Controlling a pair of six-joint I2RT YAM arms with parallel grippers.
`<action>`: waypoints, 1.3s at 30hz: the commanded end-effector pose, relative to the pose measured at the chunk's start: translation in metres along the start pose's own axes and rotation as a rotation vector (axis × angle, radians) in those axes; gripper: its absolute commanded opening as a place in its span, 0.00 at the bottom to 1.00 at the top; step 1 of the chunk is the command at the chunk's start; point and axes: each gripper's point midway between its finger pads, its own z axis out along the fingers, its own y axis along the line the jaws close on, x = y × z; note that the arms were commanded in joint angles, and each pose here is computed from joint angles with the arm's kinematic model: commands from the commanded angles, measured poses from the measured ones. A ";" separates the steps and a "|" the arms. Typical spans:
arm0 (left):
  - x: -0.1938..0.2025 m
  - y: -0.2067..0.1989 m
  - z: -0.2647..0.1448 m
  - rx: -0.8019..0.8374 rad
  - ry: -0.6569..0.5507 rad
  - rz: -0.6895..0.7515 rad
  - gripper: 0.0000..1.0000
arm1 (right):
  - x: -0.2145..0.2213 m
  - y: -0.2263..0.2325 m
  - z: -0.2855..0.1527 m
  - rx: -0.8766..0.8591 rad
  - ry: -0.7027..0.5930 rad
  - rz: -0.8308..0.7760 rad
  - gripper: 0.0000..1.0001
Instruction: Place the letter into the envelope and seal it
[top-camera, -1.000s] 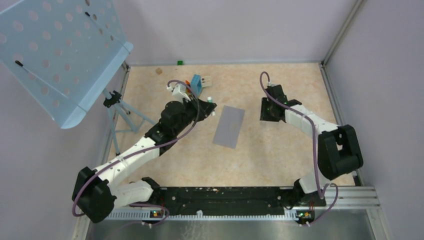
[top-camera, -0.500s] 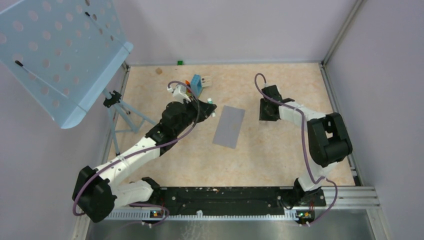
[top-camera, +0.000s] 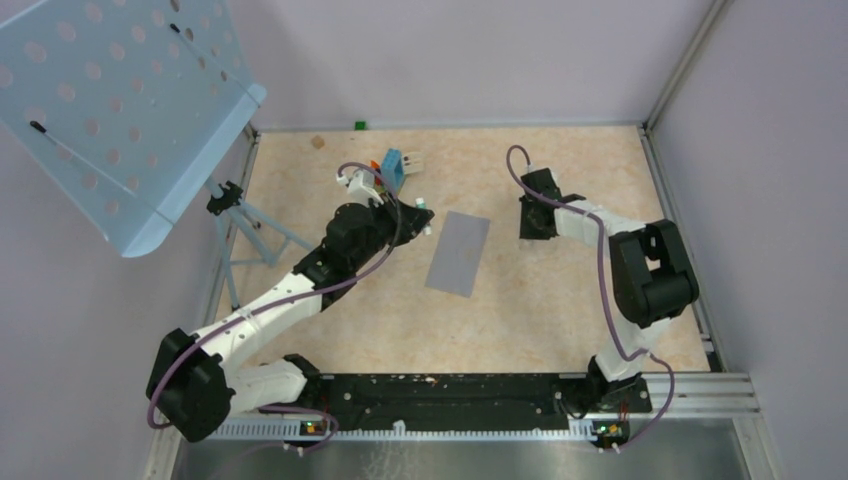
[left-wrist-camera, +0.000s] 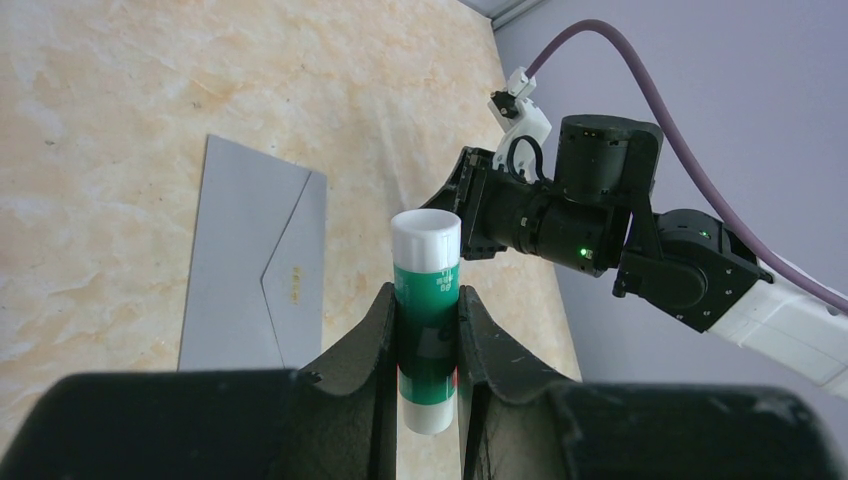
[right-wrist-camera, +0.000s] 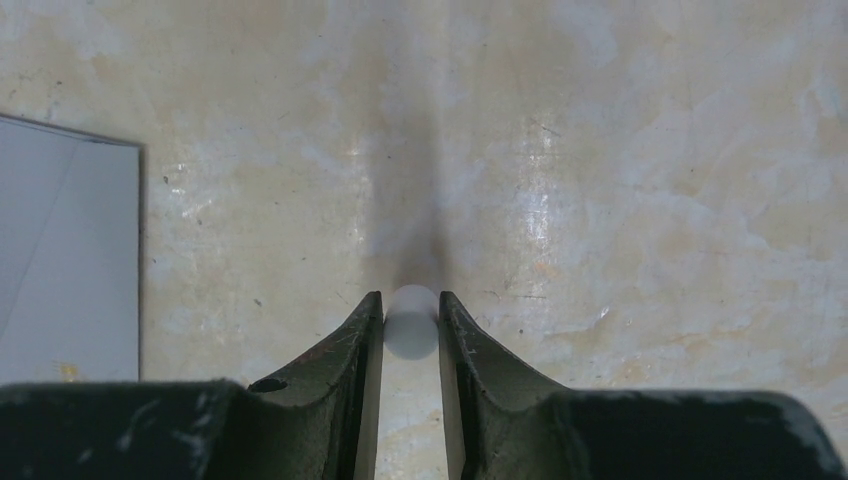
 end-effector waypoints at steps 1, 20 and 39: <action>-0.004 -0.001 0.002 0.011 -0.022 -0.012 0.00 | -0.018 0.000 0.001 0.010 -0.042 0.006 0.22; -0.003 0.000 0.005 0.004 -0.018 -0.029 0.00 | -0.010 -0.001 0.004 0.009 -0.017 0.000 0.20; -0.076 -0.070 0.010 0.318 -0.243 -0.638 0.00 | -0.112 0.091 -0.202 -0.648 -0.456 0.167 0.00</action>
